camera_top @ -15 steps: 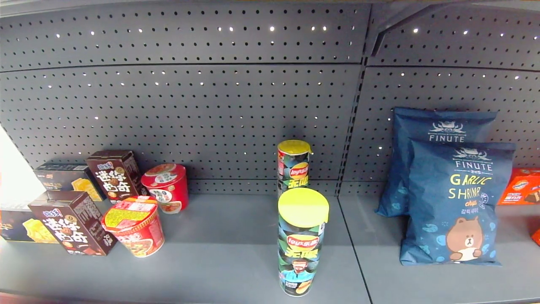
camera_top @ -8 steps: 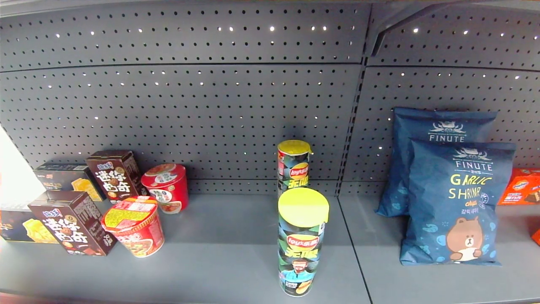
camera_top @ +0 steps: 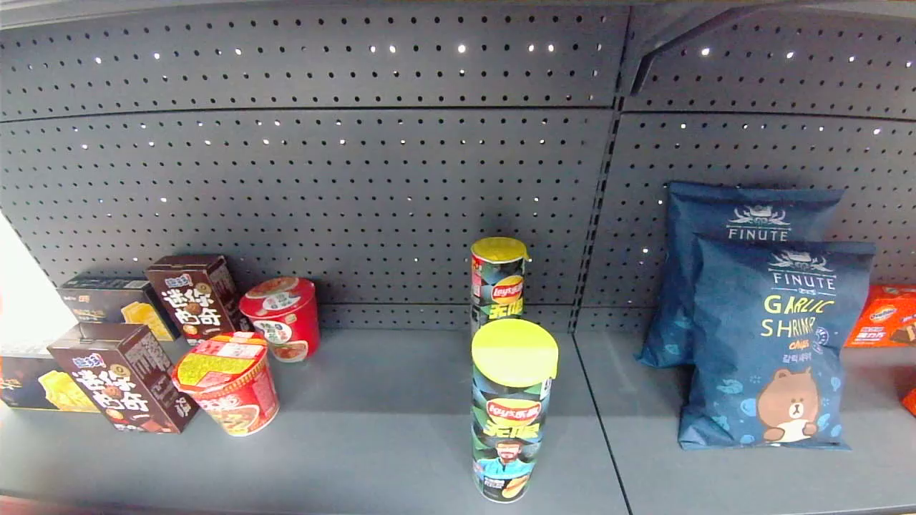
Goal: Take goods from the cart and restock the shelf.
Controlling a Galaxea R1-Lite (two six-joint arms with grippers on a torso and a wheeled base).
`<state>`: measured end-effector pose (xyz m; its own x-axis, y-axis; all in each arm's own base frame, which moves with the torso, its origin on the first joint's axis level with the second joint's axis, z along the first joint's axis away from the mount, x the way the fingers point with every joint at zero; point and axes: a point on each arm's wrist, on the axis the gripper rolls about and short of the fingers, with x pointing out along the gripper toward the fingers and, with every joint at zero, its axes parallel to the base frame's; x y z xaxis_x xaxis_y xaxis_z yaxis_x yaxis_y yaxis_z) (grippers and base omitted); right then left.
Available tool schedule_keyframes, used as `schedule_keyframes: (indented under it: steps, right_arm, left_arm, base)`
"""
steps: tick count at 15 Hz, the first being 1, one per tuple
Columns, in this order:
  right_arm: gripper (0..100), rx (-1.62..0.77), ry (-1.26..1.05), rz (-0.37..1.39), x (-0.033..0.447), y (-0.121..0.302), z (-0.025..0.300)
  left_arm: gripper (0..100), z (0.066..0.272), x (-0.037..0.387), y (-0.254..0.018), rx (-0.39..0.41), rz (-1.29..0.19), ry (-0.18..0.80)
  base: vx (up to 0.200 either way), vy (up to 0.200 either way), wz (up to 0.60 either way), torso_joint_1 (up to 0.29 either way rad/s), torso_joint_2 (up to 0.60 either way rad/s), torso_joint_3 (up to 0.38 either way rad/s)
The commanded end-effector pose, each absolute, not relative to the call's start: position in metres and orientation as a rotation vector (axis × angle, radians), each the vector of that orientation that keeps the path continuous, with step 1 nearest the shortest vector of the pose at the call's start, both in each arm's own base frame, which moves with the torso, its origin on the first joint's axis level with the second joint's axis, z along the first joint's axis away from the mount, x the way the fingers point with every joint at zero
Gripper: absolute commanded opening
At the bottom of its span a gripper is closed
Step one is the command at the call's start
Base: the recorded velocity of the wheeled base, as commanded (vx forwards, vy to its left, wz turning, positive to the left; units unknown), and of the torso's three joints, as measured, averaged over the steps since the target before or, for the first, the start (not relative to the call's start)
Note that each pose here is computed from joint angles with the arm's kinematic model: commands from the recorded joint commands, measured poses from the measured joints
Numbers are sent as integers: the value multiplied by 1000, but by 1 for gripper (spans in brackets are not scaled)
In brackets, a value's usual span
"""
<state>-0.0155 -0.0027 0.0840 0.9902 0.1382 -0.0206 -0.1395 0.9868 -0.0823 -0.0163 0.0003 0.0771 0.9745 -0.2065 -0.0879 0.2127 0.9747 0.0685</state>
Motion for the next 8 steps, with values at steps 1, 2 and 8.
schedule_keyframes:
  steps: [1,2,8]
  right_arm:
    - [100,-80,19,139,-15,-3,84]
    - [100,-54,24,137,-15,-3,84]
    - [100,-9,90,141,-15,-3,78]
  left_arm:
    - [100,77,-16,0,74,-215,91]
    - [100,77,-16,0,62,-211,92]
    - [100,77,-16,1,60,-193,93]
  base:
    - [0,0,0,0,0,0]
    - [0,0,0,0,0,0]
    - [0,0,0,0,0,0]
